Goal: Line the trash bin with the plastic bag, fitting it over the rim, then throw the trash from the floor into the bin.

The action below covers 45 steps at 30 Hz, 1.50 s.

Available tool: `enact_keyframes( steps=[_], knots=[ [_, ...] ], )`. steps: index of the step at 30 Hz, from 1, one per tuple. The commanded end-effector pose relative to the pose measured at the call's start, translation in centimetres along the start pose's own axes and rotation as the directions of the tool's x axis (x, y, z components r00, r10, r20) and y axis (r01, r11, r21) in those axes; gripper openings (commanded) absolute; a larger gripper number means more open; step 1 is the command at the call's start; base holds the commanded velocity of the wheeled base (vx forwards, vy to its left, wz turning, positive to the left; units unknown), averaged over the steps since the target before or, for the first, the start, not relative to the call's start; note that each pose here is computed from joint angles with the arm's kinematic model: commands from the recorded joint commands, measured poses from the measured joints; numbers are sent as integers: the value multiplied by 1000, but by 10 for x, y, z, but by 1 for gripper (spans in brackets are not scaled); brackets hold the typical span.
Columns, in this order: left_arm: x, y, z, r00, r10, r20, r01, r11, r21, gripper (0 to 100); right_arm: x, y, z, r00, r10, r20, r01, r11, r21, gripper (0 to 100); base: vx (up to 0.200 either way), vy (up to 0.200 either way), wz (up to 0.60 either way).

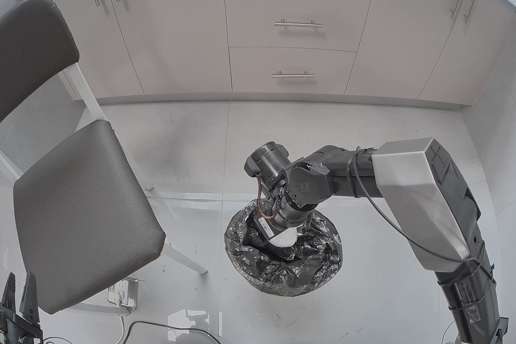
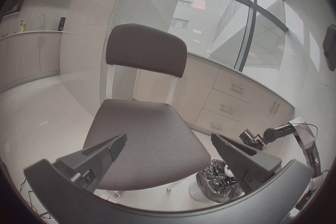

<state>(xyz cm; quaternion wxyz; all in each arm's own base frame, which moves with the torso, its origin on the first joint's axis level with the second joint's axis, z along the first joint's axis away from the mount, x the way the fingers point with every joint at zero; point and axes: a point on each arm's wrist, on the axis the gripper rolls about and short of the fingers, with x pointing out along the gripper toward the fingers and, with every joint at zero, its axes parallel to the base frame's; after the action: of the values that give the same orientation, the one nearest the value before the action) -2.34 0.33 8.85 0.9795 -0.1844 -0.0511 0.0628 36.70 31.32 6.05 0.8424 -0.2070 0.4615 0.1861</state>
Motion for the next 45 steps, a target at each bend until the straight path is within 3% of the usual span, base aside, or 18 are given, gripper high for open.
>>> enact_keyframes(
  steps=[1,12,20,25,28,31,37,41,45],
  knots=[
    [0,2,-4,1000,1,-2,-1,1000,0,100,2,1,-1,1000,-1,-5,1,1000,-2,100,0,0,0],
    [0,2,-4,1000,1,-2,-1,1000,0,100,0,0,0,1000,0,-1,0,1000,3,100,0,0,0],
    [0,2,-4,1000,-1,-2,1,1000,3,100,-18,-17,4,1000,-23,1,23,999,25,100,0,0,0],
    [0,1,-6,999,-42,-26,45,990,130,100,-65,-41,8,999,-35,-11,36,998,48,100,0,0,0],
    [0,-1,-7,991,-121,-61,131,964,229,100,-95,-55,8,999,-45,-8,45,997,67,100,0,0,0],
    [0,-1,-7,990,-121,-69,134,961,241,100,-118,-68,5,998,-54,-21,56,992,109,100,0,0,0],
    [-1,2,-7,998,-11,-61,26,968,250,100,-175,-98,-8,996,-77,-46,83,981,174,100,0,0,0],
    [-2,2,-7,996,-18,-83,40,964,263,100,-223,-116,-18,996,-94,0,91,973,212,100,0,0,0],
    [-2,1,-9,993,-58,-102,89,941,328,100,-278,-129,-39,993,-107,39,95,968,233,100,0,0,0]
  ],
)
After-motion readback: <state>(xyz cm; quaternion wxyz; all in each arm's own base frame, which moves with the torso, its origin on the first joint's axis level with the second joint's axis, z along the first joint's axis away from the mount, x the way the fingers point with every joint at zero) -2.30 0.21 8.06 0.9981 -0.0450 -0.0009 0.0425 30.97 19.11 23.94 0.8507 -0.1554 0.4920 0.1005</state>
